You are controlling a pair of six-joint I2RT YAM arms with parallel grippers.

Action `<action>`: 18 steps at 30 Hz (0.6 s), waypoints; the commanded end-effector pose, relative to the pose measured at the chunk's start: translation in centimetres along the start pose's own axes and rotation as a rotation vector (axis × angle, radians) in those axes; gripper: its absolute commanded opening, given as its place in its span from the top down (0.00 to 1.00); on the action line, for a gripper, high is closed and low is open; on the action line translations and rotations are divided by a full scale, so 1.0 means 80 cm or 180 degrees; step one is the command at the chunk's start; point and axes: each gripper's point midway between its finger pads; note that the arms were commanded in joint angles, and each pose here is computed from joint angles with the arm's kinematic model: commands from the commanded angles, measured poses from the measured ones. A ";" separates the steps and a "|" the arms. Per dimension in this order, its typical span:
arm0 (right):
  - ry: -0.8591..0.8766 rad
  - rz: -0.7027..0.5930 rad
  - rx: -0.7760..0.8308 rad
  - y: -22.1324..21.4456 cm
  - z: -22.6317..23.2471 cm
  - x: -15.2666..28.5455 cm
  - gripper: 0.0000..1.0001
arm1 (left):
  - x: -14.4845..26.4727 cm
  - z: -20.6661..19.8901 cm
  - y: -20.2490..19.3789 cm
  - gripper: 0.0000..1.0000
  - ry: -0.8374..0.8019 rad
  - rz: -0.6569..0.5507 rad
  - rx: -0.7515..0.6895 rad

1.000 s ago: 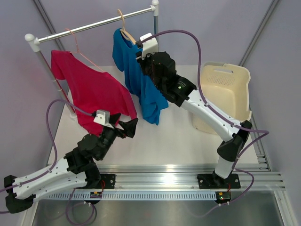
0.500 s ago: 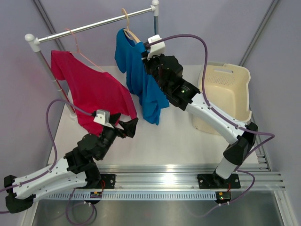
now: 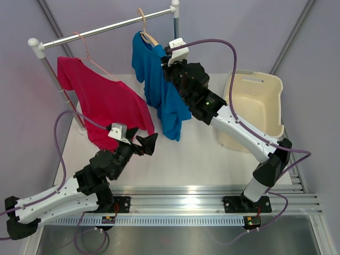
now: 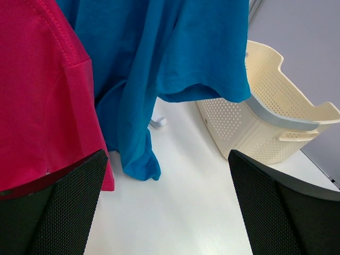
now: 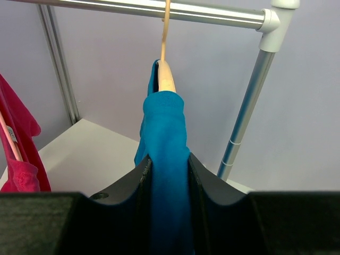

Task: Remove the t-shirt from the hanger

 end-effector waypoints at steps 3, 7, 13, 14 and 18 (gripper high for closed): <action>-0.0078 -0.0714 -0.0184 0.105 -0.030 0.024 1.00 | -0.001 -0.008 0.037 0.01 -0.0040 -0.0225 0.0167; -0.0044 -0.0795 -0.0209 0.113 -0.031 0.027 1.00 | -0.001 -0.008 0.037 0.01 -0.0045 -0.0224 0.0176; 0.0008 -0.0944 -0.0276 0.133 -0.033 0.039 1.00 | 0.000 -0.011 0.038 0.01 -0.0075 -0.0222 0.0179; 0.0010 -0.0944 -0.0263 0.133 -0.032 0.040 1.00 | 0.000 -0.010 0.038 0.01 -0.0075 -0.0222 0.0179; 0.0019 -0.0867 -0.0224 0.125 -0.031 0.039 1.00 | 0.000 -0.010 0.039 0.01 -0.0067 -0.0232 0.0180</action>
Point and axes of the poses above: each gripper's point midway between its finger pads, its own x axis back along the fingers, its own z axis along the line the jaws close on, y = z × x, and after that the axes turned 3 degrees about -x, right-handed
